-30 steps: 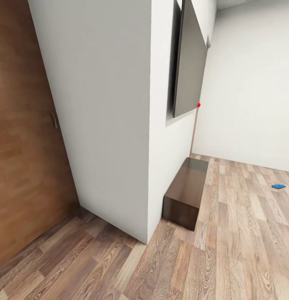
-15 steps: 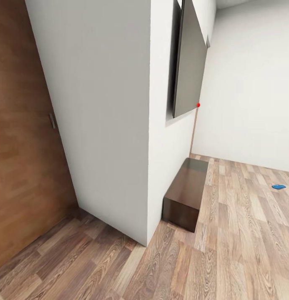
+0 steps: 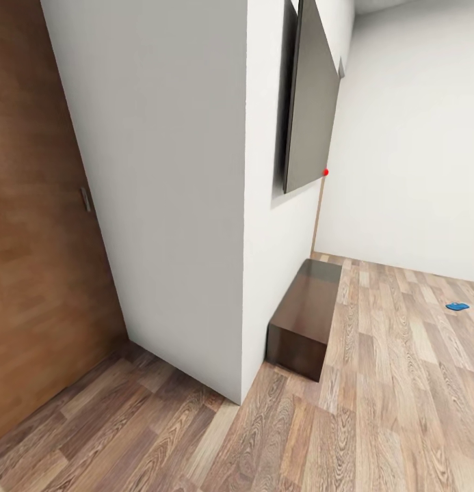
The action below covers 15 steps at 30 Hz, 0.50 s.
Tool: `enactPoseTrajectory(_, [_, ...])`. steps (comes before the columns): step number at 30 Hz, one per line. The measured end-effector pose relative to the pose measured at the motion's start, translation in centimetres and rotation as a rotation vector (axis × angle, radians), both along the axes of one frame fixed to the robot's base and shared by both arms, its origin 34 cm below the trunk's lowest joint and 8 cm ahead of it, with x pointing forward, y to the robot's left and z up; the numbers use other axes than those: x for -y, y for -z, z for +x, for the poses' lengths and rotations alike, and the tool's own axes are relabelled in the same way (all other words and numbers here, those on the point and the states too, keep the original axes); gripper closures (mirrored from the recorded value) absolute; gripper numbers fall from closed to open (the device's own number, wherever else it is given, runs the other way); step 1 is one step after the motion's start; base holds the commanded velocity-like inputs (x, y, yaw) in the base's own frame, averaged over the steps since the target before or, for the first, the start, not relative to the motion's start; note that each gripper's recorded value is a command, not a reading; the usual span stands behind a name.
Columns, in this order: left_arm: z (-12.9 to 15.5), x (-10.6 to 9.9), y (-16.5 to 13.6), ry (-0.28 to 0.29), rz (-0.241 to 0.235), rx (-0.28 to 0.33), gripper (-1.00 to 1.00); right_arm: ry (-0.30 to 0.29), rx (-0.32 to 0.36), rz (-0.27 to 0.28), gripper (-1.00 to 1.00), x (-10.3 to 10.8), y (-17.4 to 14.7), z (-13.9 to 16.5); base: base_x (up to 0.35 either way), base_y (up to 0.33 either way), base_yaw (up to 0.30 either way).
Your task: In the bedroom, move the book from the bed onto either nightstand, and place the two sandals side by side next to the bed.
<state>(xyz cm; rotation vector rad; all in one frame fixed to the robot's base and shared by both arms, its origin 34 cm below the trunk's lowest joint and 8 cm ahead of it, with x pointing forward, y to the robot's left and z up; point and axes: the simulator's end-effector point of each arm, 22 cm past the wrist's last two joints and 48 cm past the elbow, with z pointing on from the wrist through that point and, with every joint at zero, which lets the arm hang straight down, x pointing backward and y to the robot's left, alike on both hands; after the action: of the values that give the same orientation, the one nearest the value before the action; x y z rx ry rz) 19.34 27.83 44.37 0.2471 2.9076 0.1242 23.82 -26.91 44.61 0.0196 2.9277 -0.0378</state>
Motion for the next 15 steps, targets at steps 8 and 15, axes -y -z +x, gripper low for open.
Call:
enactPoseTrajectory(8, [0.0,-0.01,0.0,0.0,0.0,0.0,-1.0,0.0,0.0,0.0,-1.0,0.0,0.0,0.0,0.002,0.0,0.0])
enactPoseTrajectory(15, [0.0,-0.02,0.0,0.0,0.0,0.0,-1.0,0.0,0.0,0.0,-1.0,0.0,0.0,0.0,0.0,0.0,-0.044])
